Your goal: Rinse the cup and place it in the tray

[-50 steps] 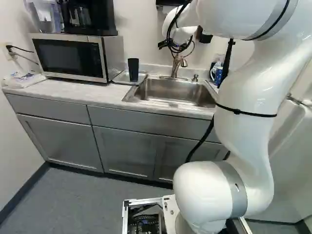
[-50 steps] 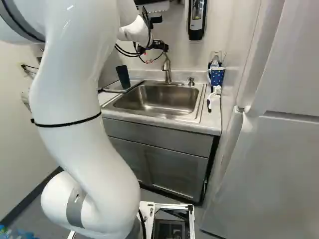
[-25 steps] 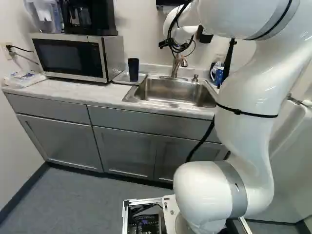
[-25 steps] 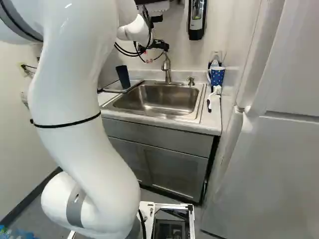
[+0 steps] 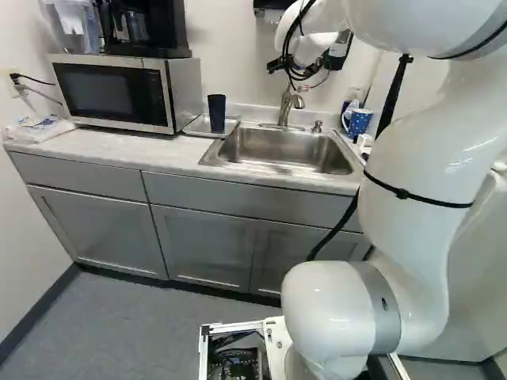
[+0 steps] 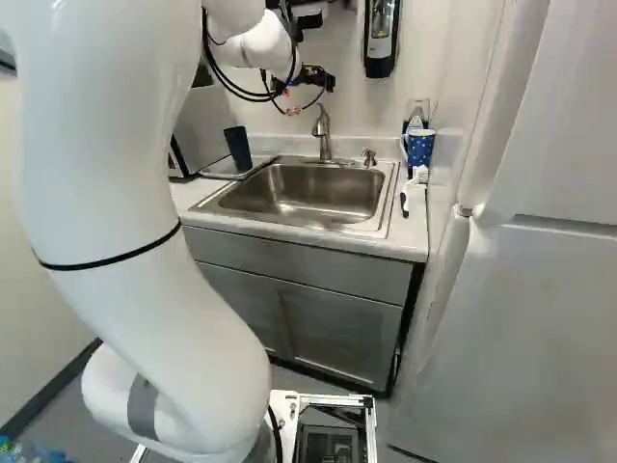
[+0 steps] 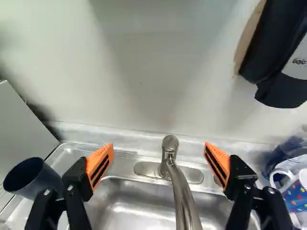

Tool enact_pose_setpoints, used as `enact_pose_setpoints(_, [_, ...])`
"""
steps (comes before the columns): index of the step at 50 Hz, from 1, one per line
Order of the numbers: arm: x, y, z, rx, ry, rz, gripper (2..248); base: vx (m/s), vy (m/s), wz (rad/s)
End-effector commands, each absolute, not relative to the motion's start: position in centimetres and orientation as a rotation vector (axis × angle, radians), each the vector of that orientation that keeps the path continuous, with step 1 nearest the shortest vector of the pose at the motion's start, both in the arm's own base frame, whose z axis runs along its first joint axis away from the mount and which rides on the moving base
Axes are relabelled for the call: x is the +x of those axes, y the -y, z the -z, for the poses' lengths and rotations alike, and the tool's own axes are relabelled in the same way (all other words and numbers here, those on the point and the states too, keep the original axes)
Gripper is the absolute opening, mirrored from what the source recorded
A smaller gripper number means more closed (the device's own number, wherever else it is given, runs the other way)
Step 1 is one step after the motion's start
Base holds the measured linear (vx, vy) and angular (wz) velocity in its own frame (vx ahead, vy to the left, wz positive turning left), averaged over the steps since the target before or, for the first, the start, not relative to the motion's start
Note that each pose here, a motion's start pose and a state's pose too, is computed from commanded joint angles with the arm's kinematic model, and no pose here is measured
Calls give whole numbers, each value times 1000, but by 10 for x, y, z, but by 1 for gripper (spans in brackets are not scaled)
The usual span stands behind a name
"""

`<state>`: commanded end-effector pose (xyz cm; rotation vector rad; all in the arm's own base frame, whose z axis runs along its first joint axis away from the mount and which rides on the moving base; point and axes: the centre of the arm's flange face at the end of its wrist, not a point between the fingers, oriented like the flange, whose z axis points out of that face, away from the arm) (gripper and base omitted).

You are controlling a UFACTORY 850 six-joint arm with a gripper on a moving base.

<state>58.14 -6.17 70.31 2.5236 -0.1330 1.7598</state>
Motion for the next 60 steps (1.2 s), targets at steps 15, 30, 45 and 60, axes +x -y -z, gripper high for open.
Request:
enact_pose_setpoints(15, [550,67,-701,2553,152,-1707,247,0,0,0])
enact_pose_setpoints(30, [517,70,-697,2593,172,-1638,247,0,0,0])
enact_pose_setpoints(45, [482,69,-688,2673,181,-1517,247,0,0,0])
enact_pose_setpoints(60, [445,66,-678,2766,191,-1364,247,0,0,0])
